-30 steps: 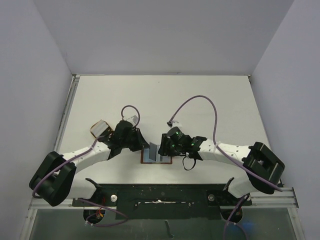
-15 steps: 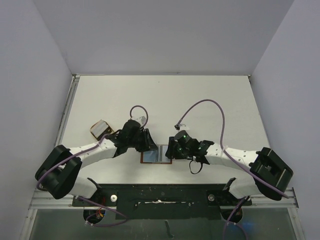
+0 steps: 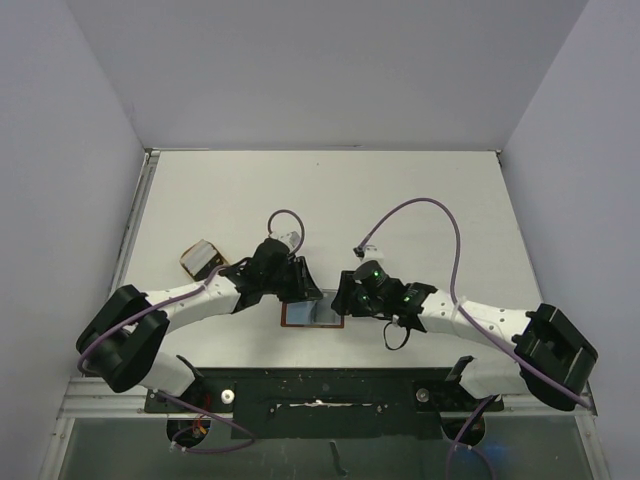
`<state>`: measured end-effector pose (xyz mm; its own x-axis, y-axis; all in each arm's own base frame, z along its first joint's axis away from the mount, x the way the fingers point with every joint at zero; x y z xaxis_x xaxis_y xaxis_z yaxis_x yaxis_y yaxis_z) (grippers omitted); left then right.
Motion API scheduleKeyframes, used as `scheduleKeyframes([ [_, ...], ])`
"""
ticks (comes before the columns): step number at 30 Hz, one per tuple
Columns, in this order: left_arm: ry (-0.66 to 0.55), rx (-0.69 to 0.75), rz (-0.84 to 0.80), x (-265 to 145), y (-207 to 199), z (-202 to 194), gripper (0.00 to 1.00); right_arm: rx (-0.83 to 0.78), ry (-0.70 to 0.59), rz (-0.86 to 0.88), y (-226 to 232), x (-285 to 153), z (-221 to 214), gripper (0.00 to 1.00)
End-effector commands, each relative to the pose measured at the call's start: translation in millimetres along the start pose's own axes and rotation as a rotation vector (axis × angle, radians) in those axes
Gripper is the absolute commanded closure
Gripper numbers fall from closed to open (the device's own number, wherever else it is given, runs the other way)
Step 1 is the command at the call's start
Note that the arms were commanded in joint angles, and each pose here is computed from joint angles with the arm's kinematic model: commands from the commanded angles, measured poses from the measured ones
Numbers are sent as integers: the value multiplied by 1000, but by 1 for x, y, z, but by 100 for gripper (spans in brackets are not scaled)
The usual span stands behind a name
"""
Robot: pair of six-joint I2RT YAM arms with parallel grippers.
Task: Put the credit cards into the card holder
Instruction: Turn over the card slot in the card holder.
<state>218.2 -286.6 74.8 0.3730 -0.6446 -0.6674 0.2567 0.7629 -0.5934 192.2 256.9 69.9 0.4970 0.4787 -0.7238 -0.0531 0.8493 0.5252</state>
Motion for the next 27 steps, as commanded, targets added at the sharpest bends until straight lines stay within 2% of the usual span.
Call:
scheduleKeyframes([
  [1,-85,57,25,-9,-10,28,70,14,-80,10,8,-9,19,59],
  [7,-145,165,209,-37,15,52,69,11,-98,31,14,-16,26,58],
  [16,-254,383,462,-109,64,106,67,-4,-121,52,18,-27,31,56],
  [21,-248,514,561,-144,95,126,64,-2,-136,66,18,-32,33,55],
  [24,-197,634,620,-154,116,127,60,-8,-145,75,20,-36,36,55],
  [27,-196,636,716,-170,139,135,59,-19,-153,81,21,-39,37,55],
])
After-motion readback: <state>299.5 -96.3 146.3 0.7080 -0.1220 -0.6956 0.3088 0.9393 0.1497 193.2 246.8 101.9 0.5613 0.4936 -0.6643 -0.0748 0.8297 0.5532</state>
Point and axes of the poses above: each gripper's point midway between its finger pads, its own x axis out along the fingers, its own y axis along the line the jaws close on, z = x × y, the point moved 1 cm from there along -x, back along the fingers, and after that the axes turned 10 degrees about x, right-handed, at the moved point
